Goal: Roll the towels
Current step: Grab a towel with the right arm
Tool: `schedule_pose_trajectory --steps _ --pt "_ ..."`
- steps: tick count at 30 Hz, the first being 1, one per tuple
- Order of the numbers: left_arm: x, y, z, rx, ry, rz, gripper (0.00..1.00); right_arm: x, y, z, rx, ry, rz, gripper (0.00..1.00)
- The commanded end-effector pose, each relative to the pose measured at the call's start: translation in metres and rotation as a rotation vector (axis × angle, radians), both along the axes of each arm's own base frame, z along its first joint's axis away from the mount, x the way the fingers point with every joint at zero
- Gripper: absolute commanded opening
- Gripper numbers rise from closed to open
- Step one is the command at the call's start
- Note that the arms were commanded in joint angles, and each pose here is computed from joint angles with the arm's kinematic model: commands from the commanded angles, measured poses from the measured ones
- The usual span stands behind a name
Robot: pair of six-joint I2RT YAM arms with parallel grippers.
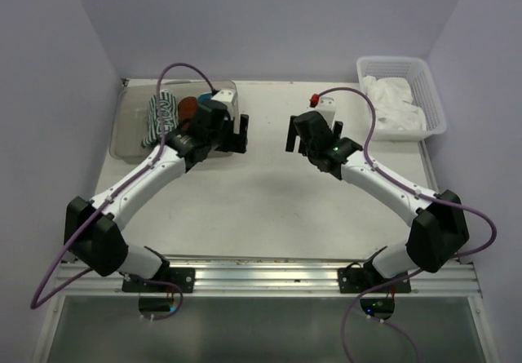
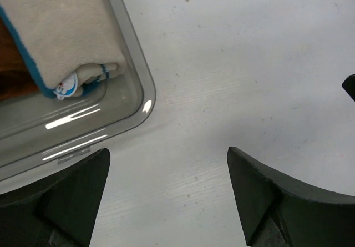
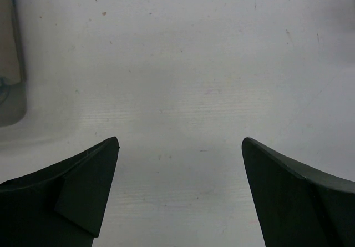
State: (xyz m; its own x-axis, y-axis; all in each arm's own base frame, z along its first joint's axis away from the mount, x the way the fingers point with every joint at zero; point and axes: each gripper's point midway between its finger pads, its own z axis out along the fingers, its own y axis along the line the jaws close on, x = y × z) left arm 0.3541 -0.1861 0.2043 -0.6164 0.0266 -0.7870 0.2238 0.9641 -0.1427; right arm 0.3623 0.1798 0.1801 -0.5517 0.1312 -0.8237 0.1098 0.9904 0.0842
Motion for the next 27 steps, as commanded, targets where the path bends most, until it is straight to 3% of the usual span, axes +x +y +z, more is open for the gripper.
schedule_pose_trajectory --steps 1,12,22,27 --pt "0.014 -0.028 0.008 0.016 -0.027 0.020 0.89 0.007 -0.020 0.026 0.021 -0.074 -0.057 0.97" --pt "0.008 -0.076 -0.044 0.032 0.079 -0.053 0.82 0.022 -0.095 0.043 0.089 -0.035 -0.130 0.97" --pt "0.033 -0.050 -0.094 0.153 0.169 -0.020 0.82 0.024 -0.110 0.055 0.109 -0.039 -0.141 0.97" --pt "0.047 -0.017 -0.101 0.139 0.193 0.051 0.82 0.024 -0.110 0.050 0.098 -0.035 -0.135 0.97"
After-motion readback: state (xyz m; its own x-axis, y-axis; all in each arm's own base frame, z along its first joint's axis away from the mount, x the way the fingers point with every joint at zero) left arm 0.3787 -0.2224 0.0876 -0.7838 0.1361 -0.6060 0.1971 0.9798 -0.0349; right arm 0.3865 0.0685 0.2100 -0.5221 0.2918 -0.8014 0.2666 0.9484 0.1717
